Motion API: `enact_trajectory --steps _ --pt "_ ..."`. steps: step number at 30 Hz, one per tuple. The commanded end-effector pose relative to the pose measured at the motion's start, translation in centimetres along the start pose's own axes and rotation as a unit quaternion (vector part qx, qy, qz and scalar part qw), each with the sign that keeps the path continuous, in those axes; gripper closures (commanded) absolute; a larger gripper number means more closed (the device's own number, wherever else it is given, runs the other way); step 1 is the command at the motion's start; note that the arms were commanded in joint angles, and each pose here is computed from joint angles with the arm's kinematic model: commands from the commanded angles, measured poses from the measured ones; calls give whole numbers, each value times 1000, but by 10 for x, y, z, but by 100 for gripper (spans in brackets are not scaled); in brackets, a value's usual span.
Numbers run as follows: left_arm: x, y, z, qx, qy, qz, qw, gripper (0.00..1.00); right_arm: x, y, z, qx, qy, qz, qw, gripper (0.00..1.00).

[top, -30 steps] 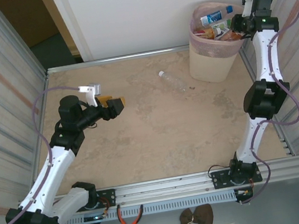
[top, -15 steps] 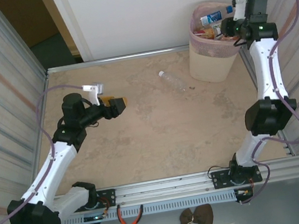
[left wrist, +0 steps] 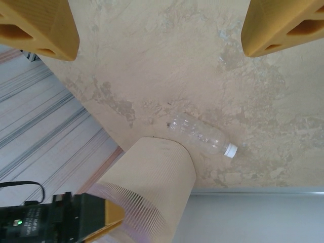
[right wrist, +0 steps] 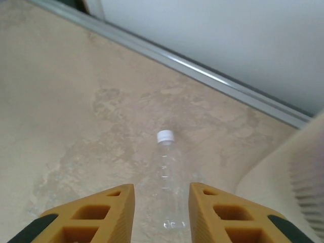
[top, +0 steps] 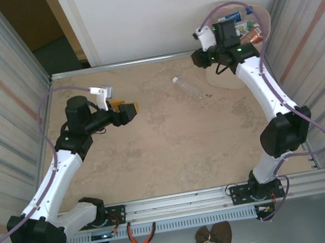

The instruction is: Put the plastic bottles in the bin

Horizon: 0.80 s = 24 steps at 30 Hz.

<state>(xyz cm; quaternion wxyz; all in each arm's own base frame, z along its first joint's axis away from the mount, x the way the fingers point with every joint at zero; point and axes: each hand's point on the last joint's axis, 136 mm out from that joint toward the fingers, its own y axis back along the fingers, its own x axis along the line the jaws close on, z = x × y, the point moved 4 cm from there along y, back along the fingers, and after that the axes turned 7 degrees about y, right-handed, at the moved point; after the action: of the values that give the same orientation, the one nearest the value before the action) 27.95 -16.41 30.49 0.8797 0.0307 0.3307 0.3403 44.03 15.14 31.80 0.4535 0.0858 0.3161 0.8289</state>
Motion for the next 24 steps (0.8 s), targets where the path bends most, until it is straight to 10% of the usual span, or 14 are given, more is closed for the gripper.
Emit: enact_trajectory --steps 1,24 --pt "-8 7 7 -5 -18 -7 1000 16 13 -40 -13 39 64 -1 997 64" --pt "-4 10 1 -6 -1 6 1000 16 16 -201 -90 219 127 2 967 25"
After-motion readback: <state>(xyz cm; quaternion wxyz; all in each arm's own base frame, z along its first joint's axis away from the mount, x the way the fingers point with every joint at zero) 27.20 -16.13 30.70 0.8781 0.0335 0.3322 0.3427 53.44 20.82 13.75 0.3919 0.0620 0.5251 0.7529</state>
